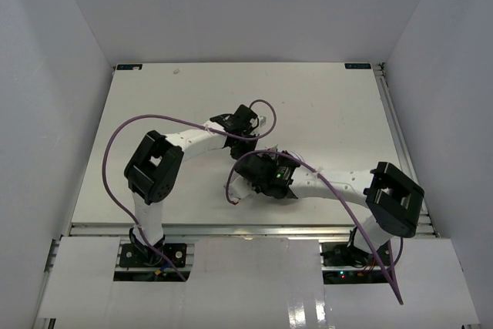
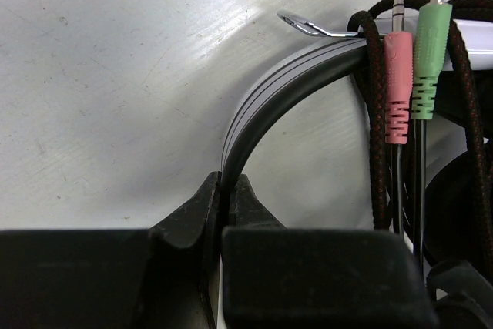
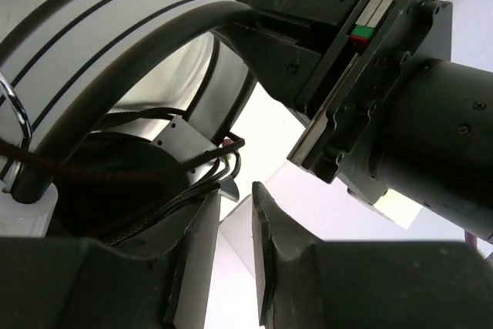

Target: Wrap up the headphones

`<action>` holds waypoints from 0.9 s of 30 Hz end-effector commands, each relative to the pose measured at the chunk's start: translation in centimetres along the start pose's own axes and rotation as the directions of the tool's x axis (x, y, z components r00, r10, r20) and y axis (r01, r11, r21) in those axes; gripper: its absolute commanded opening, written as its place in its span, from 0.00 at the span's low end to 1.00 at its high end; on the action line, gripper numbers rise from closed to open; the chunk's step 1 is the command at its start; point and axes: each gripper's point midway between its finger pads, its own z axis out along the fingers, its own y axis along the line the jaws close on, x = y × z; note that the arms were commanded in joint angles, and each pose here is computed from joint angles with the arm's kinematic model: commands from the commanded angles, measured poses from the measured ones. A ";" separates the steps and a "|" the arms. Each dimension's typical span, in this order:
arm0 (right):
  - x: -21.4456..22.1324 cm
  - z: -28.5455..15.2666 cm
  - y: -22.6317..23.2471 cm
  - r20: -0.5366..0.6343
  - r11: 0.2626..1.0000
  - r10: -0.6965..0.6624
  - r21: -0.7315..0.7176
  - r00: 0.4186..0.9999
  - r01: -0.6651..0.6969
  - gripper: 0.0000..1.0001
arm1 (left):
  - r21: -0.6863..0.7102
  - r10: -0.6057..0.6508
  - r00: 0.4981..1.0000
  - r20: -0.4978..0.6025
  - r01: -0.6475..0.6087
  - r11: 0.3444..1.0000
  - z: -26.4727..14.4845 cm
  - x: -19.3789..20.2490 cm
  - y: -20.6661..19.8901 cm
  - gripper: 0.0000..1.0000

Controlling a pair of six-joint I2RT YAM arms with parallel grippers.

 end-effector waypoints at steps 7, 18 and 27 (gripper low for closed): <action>1.1 -0.9 -2.2 0.024 0.997 0.060 0.039 0.998 -0.061 0.40 | 0.118 -0.060 0.992 0.108 0.047 0.992 -4.1 -2.3 -1.3 0.16; 4.3 -3.9 -3.8 0.104 0.973 0.222 0.045 0.969 -0.228 0.63 | 0.137 -0.112 0.982 0.149 0.092 0.986 -5.2 -3.7 -0.6 0.43; 7.1 -7.2 -6.0 0.220 0.908 0.397 0.046 0.891 -0.416 0.66 | 0.134 -0.144 0.974 0.172 0.121 0.984 -6.0 -4.5 0.1 0.44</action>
